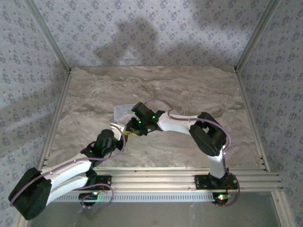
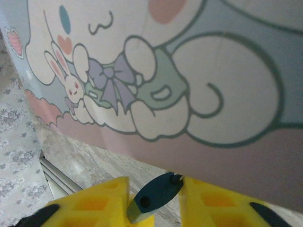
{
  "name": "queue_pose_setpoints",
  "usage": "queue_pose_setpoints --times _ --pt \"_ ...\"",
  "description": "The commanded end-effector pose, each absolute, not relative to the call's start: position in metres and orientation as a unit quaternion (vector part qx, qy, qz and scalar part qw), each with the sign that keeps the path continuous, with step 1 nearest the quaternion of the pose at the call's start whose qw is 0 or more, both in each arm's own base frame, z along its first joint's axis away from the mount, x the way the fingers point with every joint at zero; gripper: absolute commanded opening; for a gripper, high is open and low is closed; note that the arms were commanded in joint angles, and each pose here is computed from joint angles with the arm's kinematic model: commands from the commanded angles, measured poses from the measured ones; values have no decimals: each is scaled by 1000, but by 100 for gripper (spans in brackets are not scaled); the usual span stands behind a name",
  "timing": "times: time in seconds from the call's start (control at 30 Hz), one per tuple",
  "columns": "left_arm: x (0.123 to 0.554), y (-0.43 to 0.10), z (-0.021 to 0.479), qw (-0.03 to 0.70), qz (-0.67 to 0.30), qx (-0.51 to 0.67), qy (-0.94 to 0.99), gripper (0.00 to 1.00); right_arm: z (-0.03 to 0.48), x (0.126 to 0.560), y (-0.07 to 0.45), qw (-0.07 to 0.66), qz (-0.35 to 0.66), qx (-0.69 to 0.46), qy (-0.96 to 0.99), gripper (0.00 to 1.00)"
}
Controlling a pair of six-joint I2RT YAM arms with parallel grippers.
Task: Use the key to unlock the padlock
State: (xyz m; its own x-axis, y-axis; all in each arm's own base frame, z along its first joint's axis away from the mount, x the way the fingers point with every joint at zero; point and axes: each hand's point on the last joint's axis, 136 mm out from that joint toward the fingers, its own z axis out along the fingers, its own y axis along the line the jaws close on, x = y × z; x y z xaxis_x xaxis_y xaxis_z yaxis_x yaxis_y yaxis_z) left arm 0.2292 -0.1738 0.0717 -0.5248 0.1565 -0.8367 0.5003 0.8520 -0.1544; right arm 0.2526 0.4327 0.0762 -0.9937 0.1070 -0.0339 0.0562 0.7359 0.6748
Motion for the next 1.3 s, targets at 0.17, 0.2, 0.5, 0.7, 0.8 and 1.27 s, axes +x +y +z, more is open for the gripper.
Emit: queue_pose_setpoints --times 0.17,0.2,0.5,0.7,0.8,1.27 --pt "239 -181 95 480 -194 197 832 0 73 245 431 23 345 35 938 0" --pt "239 -183 96 480 -197 198 832 0 72 244 430 22 345 35 938 0" --pt "237 -192 102 474 -226 197 828 19 73 252 418 29 360 56 931 0" --pt "235 -185 109 471 -249 152 832 46 67 265 368 42 341 88 935 0" --pt "235 -179 112 462 -258 129 839 47 65 272 341 50 331 104 936 0" --pt "240 -183 108 418 -265 109 862 48 86 297 283 90 319 116 936 0"
